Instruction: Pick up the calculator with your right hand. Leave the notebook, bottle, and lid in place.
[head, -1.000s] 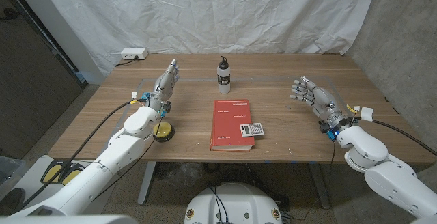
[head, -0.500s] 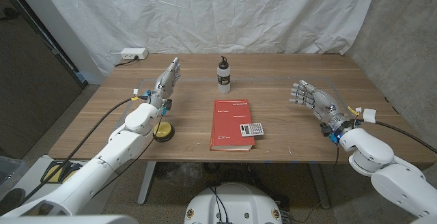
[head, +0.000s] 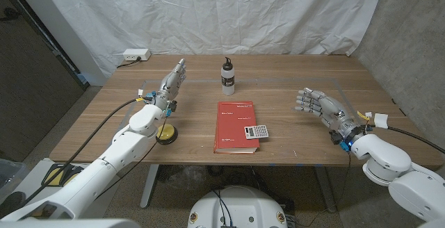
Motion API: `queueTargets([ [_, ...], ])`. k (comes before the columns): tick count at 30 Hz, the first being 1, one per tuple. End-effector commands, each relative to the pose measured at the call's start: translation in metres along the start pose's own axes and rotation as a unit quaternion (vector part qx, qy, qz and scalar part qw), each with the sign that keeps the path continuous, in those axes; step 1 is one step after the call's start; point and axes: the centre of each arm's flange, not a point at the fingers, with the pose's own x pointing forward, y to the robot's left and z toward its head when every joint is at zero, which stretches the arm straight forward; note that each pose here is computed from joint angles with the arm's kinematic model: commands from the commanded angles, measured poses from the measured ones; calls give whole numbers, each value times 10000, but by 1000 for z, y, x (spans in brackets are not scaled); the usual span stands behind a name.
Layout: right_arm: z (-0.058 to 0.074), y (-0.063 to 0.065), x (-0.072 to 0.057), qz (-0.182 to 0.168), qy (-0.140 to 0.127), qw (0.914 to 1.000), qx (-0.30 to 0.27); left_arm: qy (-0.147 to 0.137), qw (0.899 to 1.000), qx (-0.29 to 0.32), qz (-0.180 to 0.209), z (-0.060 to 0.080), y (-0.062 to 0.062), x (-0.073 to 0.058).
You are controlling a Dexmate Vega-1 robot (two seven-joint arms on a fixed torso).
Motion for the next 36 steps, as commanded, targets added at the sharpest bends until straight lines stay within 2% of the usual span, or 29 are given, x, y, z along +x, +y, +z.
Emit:
queueTargets([
  [1,2,2,-16,24,201,9998,-70,-14,10000,78,-4,7,-3,0],
  [18,2,10,-22,177,576,9980,-164,-59,9999,106,42,12,0,-1],
  [27,1,10,-24,196,780,9965,-207,-58,9999,68,74,10,1,-2],
  [36,-1,10,-26,235,948,9949,-234,-119,9999,86,81,15,2,0],
])
